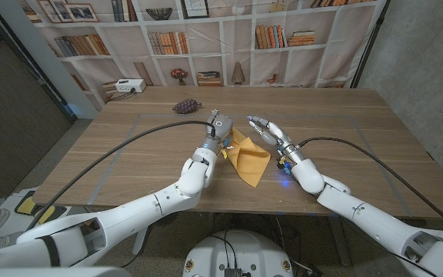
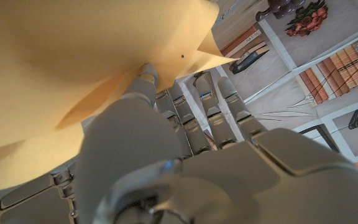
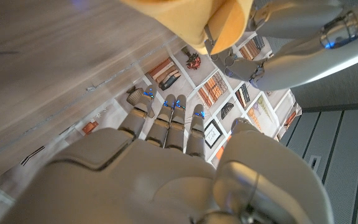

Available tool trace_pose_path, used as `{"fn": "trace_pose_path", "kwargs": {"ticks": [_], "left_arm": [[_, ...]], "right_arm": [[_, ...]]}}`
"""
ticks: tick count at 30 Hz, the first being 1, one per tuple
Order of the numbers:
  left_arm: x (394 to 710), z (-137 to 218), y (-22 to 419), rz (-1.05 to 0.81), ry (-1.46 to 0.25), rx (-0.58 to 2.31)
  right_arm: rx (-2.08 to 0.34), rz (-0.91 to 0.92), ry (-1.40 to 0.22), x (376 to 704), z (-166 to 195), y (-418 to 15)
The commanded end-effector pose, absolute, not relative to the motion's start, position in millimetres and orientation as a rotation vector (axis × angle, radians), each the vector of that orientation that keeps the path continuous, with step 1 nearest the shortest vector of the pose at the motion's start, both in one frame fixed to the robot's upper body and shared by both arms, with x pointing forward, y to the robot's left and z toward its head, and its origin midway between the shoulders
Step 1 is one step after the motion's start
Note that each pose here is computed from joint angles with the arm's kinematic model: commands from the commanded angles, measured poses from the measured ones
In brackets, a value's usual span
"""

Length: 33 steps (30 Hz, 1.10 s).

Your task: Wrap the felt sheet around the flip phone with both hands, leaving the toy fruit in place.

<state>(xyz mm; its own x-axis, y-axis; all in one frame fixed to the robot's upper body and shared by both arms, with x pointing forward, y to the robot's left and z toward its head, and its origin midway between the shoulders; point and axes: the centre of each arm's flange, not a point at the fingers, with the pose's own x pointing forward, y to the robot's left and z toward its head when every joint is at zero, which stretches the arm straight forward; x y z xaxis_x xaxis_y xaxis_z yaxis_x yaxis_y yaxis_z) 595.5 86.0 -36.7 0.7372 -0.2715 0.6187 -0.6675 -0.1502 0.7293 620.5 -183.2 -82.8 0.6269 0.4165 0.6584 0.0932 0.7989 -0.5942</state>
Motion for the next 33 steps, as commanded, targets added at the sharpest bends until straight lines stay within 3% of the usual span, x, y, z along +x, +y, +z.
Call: {"fn": "trace_pose_path", "kwargs": {"ticks": [1, 33], "left_arm": [[599.0, -36.7, 84.9, 0.402, -0.750, 1.734], [600.2, -38.9, 82.6, 0.416, -0.750, 1.806]], "right_arm": [[-0.559, 0.177, -0.923, 621.9, -66.3, -192.6], [-0.611, 0.190, -0.931, 623.0, -44.9, -196.3]]}}
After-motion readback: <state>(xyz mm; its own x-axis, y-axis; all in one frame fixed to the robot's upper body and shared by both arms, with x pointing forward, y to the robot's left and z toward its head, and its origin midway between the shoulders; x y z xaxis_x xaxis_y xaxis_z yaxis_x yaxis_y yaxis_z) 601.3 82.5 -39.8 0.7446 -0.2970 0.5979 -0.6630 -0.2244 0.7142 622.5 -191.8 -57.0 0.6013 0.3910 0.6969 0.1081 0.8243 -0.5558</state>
